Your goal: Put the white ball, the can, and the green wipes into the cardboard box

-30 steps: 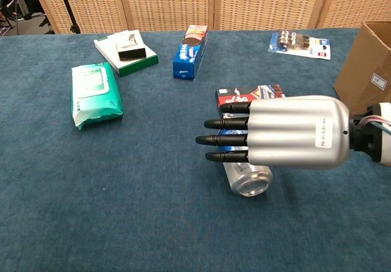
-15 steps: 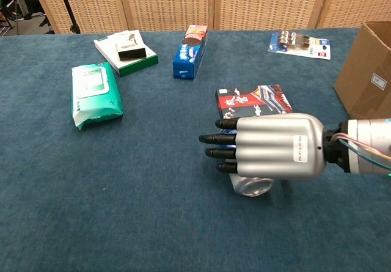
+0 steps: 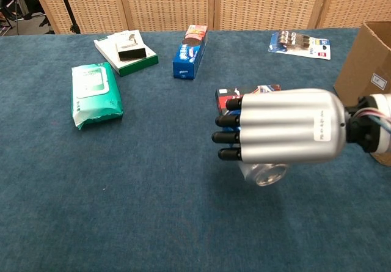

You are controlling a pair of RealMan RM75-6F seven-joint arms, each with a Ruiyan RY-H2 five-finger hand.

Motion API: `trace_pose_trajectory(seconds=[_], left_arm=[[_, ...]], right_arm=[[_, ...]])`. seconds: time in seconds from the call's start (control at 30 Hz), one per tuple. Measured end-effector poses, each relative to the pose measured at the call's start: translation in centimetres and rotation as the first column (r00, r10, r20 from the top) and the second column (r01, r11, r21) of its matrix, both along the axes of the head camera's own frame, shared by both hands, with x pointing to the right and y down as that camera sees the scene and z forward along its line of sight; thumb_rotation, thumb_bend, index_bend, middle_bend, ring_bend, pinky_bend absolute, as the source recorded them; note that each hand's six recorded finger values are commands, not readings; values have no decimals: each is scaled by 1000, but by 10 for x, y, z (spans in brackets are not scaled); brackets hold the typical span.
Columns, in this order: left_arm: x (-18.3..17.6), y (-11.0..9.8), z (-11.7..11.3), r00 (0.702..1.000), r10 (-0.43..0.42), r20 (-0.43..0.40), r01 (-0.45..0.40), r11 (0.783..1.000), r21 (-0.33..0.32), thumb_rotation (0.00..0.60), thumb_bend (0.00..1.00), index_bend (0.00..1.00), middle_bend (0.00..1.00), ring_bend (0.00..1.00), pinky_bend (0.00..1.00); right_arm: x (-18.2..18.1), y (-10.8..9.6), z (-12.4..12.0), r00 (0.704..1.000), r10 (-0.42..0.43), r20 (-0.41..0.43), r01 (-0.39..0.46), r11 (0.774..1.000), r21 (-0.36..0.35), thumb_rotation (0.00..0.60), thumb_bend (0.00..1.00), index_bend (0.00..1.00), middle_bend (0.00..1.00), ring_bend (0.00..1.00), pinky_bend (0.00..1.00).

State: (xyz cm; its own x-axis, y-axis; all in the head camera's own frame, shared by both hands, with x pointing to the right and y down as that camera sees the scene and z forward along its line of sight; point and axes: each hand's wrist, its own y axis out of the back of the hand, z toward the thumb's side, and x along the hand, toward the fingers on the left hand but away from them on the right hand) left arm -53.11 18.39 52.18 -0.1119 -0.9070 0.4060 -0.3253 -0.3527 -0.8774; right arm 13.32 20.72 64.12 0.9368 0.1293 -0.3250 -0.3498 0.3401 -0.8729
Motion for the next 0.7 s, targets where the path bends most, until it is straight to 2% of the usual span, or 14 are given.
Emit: trace_pose_trajectory(seconds=[0.2, 0.4, 0.5, 0.57, 0.7], left_arm=[[1, 1, 0, 1000, 2, 2, -2, 1000, 1, 600, 0, 0, 0, 0, 45], [2, 0, 0, 1000, 7, 6, -7, 1000, -1, 600, 0, 0, 0, 0, 44], [4, 1, 1, 1000, 13, 11, -13, 1000, -2, 600, 0, 0, 0, 0, 45], [6, 1, 2, 1000, 16, 17, -16, 1000, -4, 600, 0, 0, 0, 0, 45], [9, 1, 4, 1000, 19, 21, -19, 1000, -10, 600, 0, 0, 0, 0, 45]], right_arm=[[12, -19, -33, 999, -12, 34, 9, 998, 69, 600, 519, 597, 548, 408, 456], [41, -51, -72, 1000, 0, 24, -4, 984, 178, 600, 518, 596, 548, 408, 457], [67, -72, -92, 1000, 14, -21, -9, 968, 249, 600, 517, 597, 548, 408, 457], [94, -89, -105, 996, 34, -79, -8, 952, 306, 600, 517, 596, 549, 408, 457], [133, -113, -116, 984, 83, -159, -20, 932, 362, 600, 518, 596, 548, 408, 456]])
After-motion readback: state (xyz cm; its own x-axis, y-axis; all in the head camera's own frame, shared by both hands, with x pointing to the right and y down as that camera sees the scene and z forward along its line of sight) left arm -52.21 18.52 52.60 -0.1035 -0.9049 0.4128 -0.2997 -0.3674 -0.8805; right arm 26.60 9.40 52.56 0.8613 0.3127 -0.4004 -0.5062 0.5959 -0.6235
